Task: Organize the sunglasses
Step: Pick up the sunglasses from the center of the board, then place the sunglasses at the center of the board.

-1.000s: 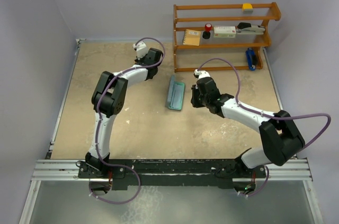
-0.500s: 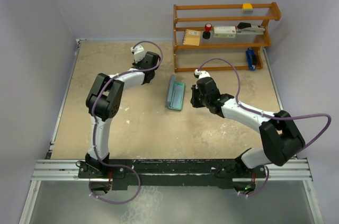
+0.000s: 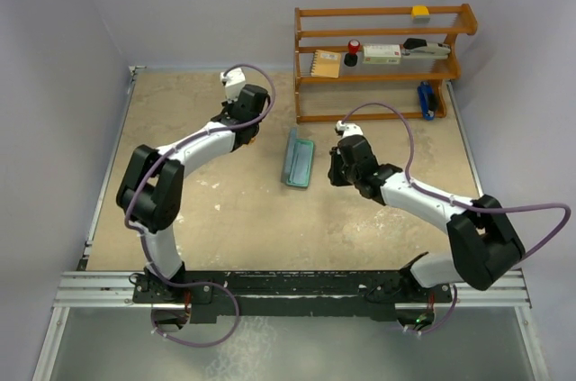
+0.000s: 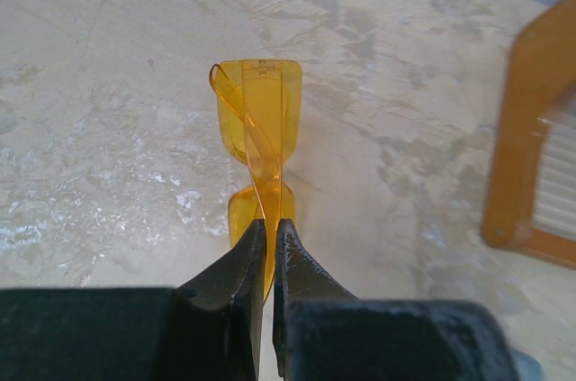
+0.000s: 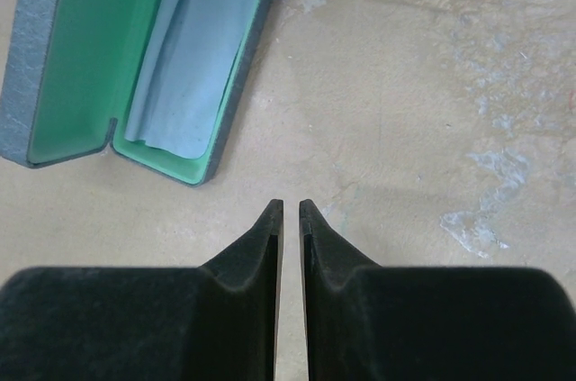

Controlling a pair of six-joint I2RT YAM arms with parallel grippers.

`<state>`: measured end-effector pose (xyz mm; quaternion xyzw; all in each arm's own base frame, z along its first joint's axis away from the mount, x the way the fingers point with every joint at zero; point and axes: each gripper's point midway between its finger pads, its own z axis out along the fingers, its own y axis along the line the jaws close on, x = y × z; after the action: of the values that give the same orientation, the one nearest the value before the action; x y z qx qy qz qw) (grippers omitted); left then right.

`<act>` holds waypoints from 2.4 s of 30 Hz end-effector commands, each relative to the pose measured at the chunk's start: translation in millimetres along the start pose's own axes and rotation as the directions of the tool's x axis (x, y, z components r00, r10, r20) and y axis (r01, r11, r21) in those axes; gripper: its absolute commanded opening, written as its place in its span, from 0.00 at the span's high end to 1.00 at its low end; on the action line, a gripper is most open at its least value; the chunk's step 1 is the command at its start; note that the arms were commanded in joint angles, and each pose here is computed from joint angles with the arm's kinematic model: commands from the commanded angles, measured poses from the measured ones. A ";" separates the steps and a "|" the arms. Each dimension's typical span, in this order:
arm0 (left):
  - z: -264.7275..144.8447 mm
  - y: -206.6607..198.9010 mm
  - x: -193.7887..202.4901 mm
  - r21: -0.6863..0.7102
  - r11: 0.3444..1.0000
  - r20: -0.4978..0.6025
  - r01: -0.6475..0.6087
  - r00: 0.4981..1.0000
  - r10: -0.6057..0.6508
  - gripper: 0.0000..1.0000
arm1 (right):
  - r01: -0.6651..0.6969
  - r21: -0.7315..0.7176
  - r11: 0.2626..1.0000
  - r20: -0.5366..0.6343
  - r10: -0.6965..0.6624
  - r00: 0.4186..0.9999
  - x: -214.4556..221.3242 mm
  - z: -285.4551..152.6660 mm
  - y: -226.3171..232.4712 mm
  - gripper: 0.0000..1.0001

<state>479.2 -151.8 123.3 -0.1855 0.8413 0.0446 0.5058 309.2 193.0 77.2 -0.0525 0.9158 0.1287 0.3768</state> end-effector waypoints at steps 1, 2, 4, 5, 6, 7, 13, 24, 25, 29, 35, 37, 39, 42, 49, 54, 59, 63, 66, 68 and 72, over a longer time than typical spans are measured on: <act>-40.4 -11.7 -34.6 0.091 0.996 0.048 -0.009 0.999 0.004 1.00 | -0.040 0.034 0.999 0.042 0.039 0.998 -2.5 -8.9 -10.2 0.86; -43.5 -10.6 -35.7 0.094 0.995 0.047 -0.012 0.999 0.007 1.00 | -0.043 0.032 0.999 0.041 0.041 0.998 -0.8 -9.6 -10.9 0.85; -46.5 -7.3 -35.6 0.093 0.996 0.048 -0.015 0.999 0.011 1.00 | -0.046 0.029 0.998 0.042 0.045 0.998 1.8 -11.0 -11.6 0.85; -46.4 -6.9 -34.4 0.093 0.995 0.049 -0.018 0.999 0.014 1.00 | -0.047 0.029 0.998 0.041 0.046 0.998 3.2 -11.3 -11.9 0.85; -44.8 -5.7 -31.2 0.089 0.996 0.044 -0.023 0.999 0.019 1.00 | -0.047 0.026 0.999 0.040 0.046 0.998 3.3 -11.9 -11.6 0.85; -43.2 -6.4 -28.0 0.092 0.995 0.039 -0.025 0.999 0.022 1.00 | -0.046 0.027 0.999 0.037 0.045 0.998 4.3 -12.1 -11.9 0.85; -35.7 -11.6 -14.0 0.111 0.994 0.021 -0.021 1.000 0.019 1.00 | -0.038 0.032 0.999 0.044 0.037 0.998 2.3 -15.6 -13.4 0.85; -18.3 -15.6 0.5 0.094 0.995 0.015 -0.043 0.999 0.042 1.00 | -0.034 0.026 0.999 0.029 0.033 0.999 4.5 -10.9 -11.4 0.85; -15.6 -16.2 3.3 0.092 0.995 0.013 -0.045 0.999 0.044 1.00 | -0.033 0.026 0.999 0.030 0.033 0.999 3.9 -10.9 -11.3 0.85; -4.0 -18.7 16.8 0.085 0.995 0.003 -0.046 0.999 0.046 1.00 | -0.029 0.030 0.999 0.027 0.028 0.999 4.0 -10.0 -11.8 0.85; 9.2 -18.7 30.5 0.069 0.997 -0.003 -0.041 0.999 0.041 1.00 | -0.028 0.032 0.999 0.020 0.027 0.999 6.3 -7.9 -12.2 0.85; 12.9 -18.0 32.1 0.064 0.997 -0.001 -0.034 0.999 0.035 1.00 | -0.027 0.029 0.999 0.016 0.027 1.000 7.2 -7.4 -11.7 0.85; 17.6 -17.3 36.9 0.061 0.998 -0.007 -0.034 0.999 0.035 1.00 | -0.025 0.028 0.999 0.014 0.025 1.000 7.2 -6.7 -11.3 0.84; 23.2 -17.3 42.1 0.060 0.998 -0.017 -0.030 0.999 0.031 1.00 | -0.025 0.029 0.999 0.011 0.024 1.000 7.7 -6.0 -11.5 0.85; 31.2 -19.4 51.9 0.062 0.998 -0.028 -0.028 0.999 0.029 1.00 | -0.023 0.031 0.999 0.006 0.023 1.000 8.7 -4.0 -11.5 0.84; 36.8 -18.8 56.9 0.055 0.998 -0.035 -0.035 0.999 0.037 1.00 | -0.021 0.034 0.999 0.000 0.021 1.000 9.5 -2.8 -11.7 0.85; 38.1 -19.8 58.4 0.059 0.998 -0.037 -0.034 0.999 0.036 0.93 | -0.020 0.035 0.999 -0.002 0.020 1.000 9.8 -1.8 -11.8 0.84; 39.2 -18.7 58.4 0.051 0.998 -0.041 -0.040 0.998 0.042 0.86 | -0.020 0.036 0.999 -0.004 0.020 1.000 9.9 -1.1 -12.0 0.84; 38.9 -17.4 58.5 0.047 0.998 -0.043 -0.041 0.998 0.043 0.80 | -0.020 0.034 0.999 -0.006 0.020 1.000 10.4 -0.7 -11.3 0.85; 39.4 -17.3 57.0 0.046 0.998 -0.040 -0.038 0.998 0.040 0.79 | -0.021 0.034 0.999 -0.005 0.022 1.000 10.1 -0.4 -11.4 0.84; 42.6 -17.4 55.1 0.041 0.998 -0.042 -0.039 0.998 0.041 0.78 | -0.019 0.034 0.999 -0.008 0.019 1.000 11.1 -0.4 -11.5 0.85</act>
<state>485.2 -172.4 49.8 -0.1448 0.8627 0.0404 0.4829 294.1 178.7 57.2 -0.0395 0.9262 0.1127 0.3575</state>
